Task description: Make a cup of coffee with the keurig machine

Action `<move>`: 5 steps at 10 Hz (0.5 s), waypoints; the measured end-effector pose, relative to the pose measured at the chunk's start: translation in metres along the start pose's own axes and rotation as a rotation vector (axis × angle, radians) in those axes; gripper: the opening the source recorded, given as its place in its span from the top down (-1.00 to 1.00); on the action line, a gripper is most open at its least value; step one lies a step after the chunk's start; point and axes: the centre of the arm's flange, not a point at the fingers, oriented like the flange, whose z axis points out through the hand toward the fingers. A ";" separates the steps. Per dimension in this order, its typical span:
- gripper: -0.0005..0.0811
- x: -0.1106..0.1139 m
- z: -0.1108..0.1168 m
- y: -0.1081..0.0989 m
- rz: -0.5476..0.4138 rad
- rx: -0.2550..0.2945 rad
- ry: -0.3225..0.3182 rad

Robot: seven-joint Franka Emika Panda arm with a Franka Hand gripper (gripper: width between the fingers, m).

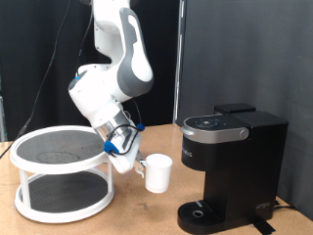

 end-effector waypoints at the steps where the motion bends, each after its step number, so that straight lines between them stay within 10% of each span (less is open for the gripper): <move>1: 0.98 0.001 0.008 0.000 -0.008 0.001 0.003; 5: 0.98 -0.004 0.030 0.013 -0.044 -0.012 -0.054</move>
